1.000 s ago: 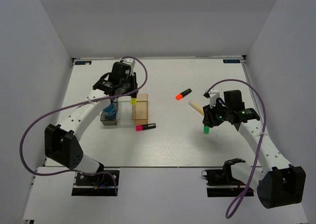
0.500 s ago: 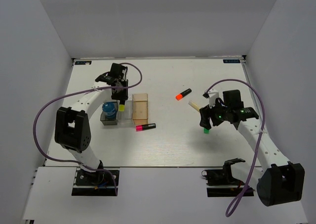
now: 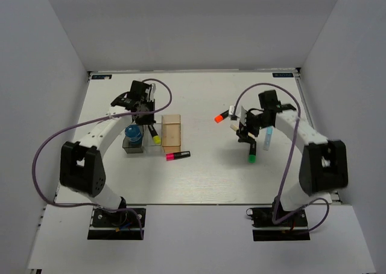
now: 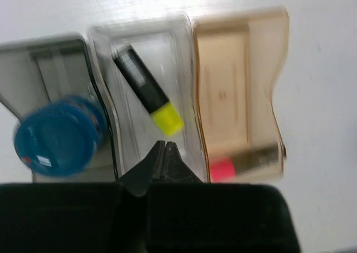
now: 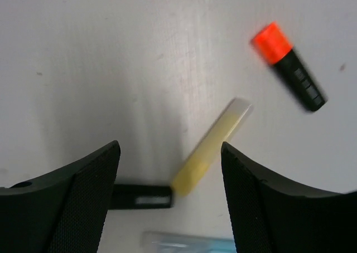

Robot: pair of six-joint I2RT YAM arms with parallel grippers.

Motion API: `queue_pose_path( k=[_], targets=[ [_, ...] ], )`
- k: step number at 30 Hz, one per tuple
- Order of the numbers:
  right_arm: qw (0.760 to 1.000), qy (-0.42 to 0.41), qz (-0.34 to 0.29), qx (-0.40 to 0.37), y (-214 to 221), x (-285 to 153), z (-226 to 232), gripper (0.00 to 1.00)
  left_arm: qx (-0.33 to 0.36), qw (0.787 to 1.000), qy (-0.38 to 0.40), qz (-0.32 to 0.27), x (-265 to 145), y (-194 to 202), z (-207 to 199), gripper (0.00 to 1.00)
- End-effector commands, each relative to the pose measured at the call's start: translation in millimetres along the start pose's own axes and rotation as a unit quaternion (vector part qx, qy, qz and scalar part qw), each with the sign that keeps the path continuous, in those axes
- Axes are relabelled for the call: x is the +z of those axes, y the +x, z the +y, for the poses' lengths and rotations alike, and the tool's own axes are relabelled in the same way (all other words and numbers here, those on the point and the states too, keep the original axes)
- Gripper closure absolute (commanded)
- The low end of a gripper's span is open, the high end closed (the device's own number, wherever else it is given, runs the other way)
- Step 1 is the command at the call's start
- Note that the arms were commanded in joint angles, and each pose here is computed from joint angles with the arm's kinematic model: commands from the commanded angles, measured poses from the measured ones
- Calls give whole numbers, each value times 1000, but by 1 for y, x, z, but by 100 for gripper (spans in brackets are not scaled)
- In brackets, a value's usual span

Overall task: Sort the stationery into containers
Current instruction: Place the pen in the storage box, then move the pen to the center of the board.

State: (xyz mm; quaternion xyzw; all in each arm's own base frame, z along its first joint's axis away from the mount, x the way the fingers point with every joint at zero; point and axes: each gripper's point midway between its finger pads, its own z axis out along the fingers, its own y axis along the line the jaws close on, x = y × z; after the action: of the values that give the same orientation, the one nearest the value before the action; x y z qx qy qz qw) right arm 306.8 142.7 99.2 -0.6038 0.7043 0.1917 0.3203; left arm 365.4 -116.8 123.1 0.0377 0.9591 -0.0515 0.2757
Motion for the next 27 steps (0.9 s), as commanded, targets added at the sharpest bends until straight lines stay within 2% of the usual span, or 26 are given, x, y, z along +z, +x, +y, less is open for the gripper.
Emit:
queue_pose_path(
  k=[1,2,3,4,5,7,8,9,11,16,27],
  targets=[
    [966,-41,-55,-251,-37,13,-49,26,10,995,93,-30,-51,26,-26,100],
    [967,-76,-48,-238,-33,14,-43,26,21,991,125,-48,-68,30,-37,89],
    [967,-106,-44,-229,-22,28,-48,28,25,990,132,-51,-72,37,-39,72],
    [960,-121,-40,-249,-35,24,-70,29,29,987,153,-48,-78,47,-44,58],
    [956,-126,-43,-263,-38,28,-79,29,35,984,167,-54,-88,71,-42,48],
    [953,-121,-42,-275,-40,44,-113,29,38,981,186,-49,-87,96,-43,39],
    [952,-119,-39,-278,-40,48,-119,29,42,976,201,-74,-99,107,-42,35],
    [947,-118,-41,-297,-36,62,-136,29,41,976,203,-72,-94,119,-41,32],
    [938,-132,-33,-320,-31,69,-139,28,43,970,217,-98,-102,129,-40,30],
    [936,-139,-27,-324,-14,100,-160,28,46,971,209,-105,-102,146,-32,27],
    [928,-196,6,-318,26,123,-142,28,38,970,219,-95,-97,151,-33,25]
  ],
)
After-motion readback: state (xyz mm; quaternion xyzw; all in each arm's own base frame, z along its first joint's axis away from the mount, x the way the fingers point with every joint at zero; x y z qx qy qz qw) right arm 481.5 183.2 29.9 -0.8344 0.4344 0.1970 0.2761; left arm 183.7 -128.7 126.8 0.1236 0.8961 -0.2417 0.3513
